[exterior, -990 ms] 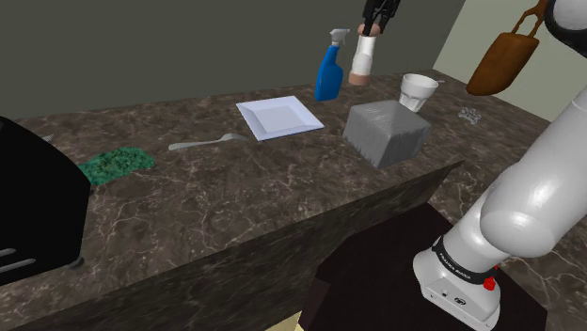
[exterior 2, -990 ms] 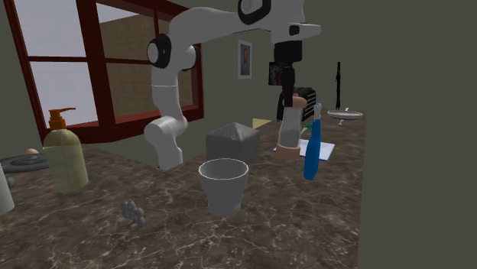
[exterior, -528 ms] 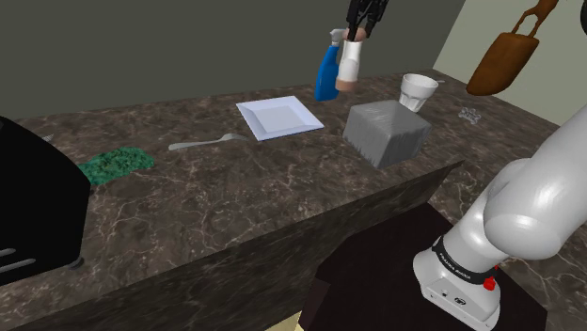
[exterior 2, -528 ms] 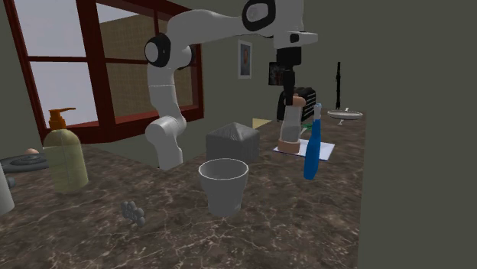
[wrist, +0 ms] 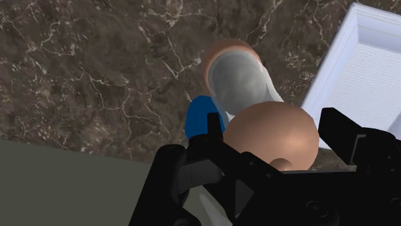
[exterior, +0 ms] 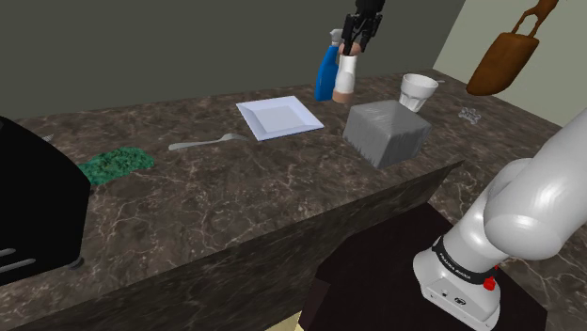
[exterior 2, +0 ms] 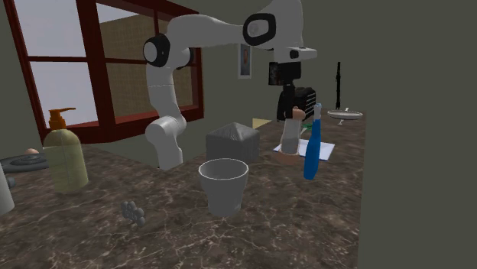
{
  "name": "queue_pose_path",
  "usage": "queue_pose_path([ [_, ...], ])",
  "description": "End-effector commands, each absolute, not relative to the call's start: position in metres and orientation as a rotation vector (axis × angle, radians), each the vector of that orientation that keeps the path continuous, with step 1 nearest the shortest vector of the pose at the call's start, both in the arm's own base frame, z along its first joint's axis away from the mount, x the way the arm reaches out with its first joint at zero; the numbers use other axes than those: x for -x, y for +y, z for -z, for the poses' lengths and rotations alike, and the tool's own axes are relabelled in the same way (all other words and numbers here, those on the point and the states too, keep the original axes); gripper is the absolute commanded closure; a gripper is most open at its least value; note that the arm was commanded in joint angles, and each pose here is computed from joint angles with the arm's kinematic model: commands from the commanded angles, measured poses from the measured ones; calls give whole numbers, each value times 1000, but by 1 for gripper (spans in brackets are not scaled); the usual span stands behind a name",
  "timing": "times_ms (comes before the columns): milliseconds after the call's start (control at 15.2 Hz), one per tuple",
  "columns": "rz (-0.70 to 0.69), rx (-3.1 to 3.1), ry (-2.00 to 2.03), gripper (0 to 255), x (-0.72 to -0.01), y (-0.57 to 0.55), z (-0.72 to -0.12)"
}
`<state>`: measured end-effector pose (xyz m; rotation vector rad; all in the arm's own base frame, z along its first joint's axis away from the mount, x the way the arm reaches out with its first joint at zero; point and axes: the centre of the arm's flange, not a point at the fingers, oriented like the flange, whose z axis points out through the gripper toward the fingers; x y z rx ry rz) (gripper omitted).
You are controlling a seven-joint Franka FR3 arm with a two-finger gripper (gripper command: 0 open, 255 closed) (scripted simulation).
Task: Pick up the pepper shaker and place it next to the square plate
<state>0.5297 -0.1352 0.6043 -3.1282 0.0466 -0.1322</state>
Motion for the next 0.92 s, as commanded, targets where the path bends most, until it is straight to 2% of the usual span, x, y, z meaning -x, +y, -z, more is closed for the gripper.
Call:
queue_pose_path([
  [0, 133, 3128, 46, 255, -529, -136, -595],
  [264, 133, 3128, 46, 255, -529, -136, -575],
  [726, 133, 3128, 46, 255, -529, -136, -575],
  [792, 133, 3128, 46, 0, -529, -136, -575],
  [858, 133, 3128, 46, 0, -529, -136, -575],
])
